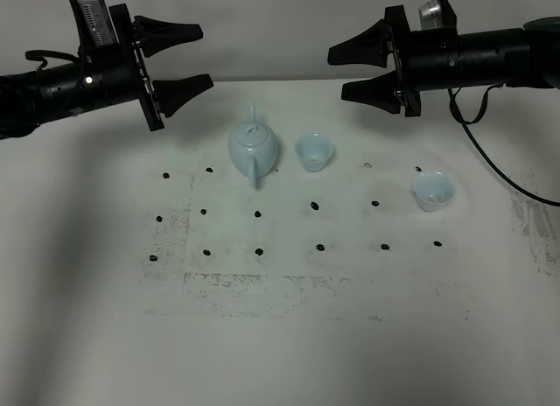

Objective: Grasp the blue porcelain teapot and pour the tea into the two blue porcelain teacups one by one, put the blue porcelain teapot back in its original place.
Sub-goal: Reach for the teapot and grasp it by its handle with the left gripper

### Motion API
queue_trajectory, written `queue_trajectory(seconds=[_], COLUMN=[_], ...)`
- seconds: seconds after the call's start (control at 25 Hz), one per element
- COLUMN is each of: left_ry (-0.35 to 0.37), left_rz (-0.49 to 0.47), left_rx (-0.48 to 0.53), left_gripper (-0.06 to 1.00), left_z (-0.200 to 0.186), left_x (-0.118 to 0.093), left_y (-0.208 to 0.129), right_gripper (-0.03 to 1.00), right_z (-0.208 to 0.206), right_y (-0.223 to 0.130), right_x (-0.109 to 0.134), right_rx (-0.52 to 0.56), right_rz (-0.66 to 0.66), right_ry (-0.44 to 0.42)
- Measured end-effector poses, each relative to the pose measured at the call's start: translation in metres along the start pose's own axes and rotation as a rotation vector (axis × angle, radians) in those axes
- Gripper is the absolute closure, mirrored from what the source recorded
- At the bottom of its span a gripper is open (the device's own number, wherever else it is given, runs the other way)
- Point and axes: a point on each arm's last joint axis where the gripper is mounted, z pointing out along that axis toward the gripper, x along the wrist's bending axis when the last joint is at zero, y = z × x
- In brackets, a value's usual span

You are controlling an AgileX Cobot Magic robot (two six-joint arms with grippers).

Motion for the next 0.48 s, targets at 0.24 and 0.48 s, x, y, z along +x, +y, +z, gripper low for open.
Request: queue_trajectory(seconds=[0.24,0.48], left_ry=[-0.017,0.002], left_rz=[0.027,0.029], left_rx=[0.000,0.013], left_gripper=[0.32,0.32], left_z=[0.0019,0.0019], left_x=[-0.0133,-0.0116], left_y=[0.0053,0.0042], right_gripper=[0.37,0.37], right_z=[0.0000,0.0000], right_y=[0.0000,0.0000], right_x=[-0.0001,-0.0001], right_rx=[0.000,0.000], right_rz=[-0.001,-0.004], right_ry=[-0.001,-0.001])
